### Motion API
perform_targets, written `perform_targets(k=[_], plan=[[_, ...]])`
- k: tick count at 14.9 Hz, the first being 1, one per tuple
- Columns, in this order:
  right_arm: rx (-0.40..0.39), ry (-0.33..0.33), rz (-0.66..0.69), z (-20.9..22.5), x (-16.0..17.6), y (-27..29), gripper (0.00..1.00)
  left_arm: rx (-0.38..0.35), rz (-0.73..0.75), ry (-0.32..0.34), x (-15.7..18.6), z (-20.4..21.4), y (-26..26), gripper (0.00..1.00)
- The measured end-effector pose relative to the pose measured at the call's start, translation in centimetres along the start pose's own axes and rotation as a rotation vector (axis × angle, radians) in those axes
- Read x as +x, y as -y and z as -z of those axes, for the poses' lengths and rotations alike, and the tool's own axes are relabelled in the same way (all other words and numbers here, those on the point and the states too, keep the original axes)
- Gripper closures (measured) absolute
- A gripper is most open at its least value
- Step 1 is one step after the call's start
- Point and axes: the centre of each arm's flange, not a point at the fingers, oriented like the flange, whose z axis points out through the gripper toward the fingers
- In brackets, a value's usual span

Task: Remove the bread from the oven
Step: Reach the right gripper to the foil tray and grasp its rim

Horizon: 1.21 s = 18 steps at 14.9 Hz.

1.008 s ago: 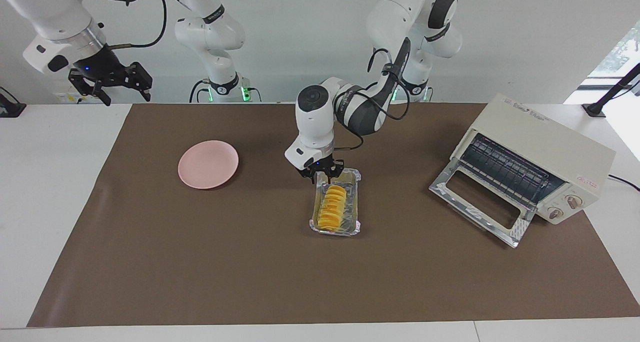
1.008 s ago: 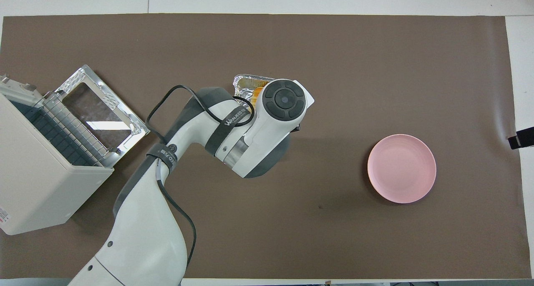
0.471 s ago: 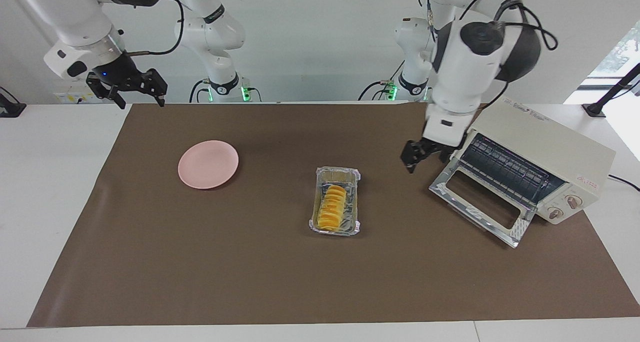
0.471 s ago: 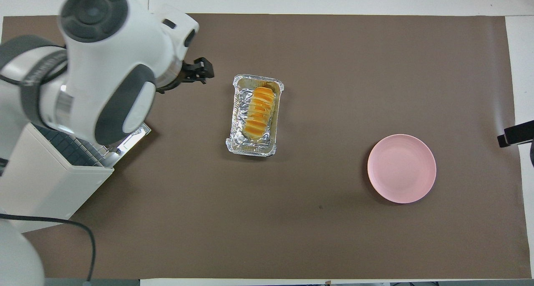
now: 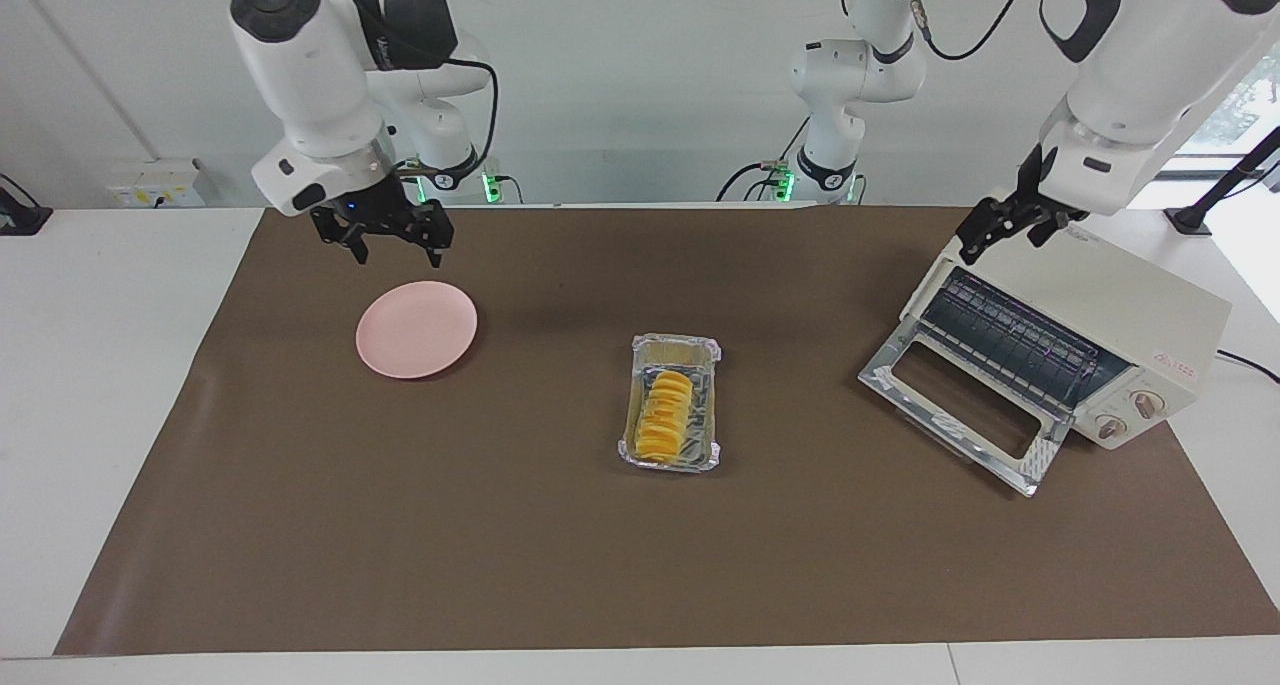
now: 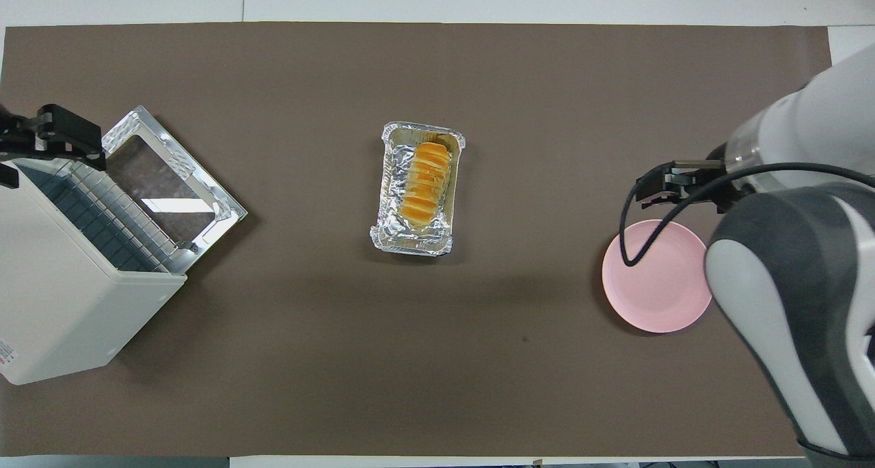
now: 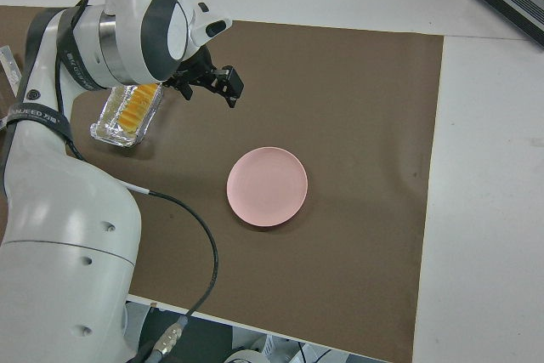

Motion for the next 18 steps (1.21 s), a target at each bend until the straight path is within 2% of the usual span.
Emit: perform_targets(k=[2,4,10,14,18], plan=[[0.001,-0.012,-0.041,-2.9,1.0,4.4,0.00,-0.003,-0.105,-0.007,-1.4,1.0,0.9,0.00],[-0.001,-0.017,-0.088,-6.3,1.7,9.6,0.00,-0.001,-0.164,0.015,-1.3,0.1,1.1,0.00],[-0.033,0.005,-0.209,-14.9,3.6,21.0,0.00,0.000,-0.160,0.045,-1.1,-1.3,2.3,0.00],[-0.010,-0.026,-0.218,-18.1,5.7,23.3,0.00,0.000,-0.170,0.051,-1.1,-1.6,1.9,0.00],[0.003,-0.044,-0.218,-20.6,5.8,24.8,0.00,0.004,-0.175,0.084,-0.9,-3.4,1.6,0.00]])
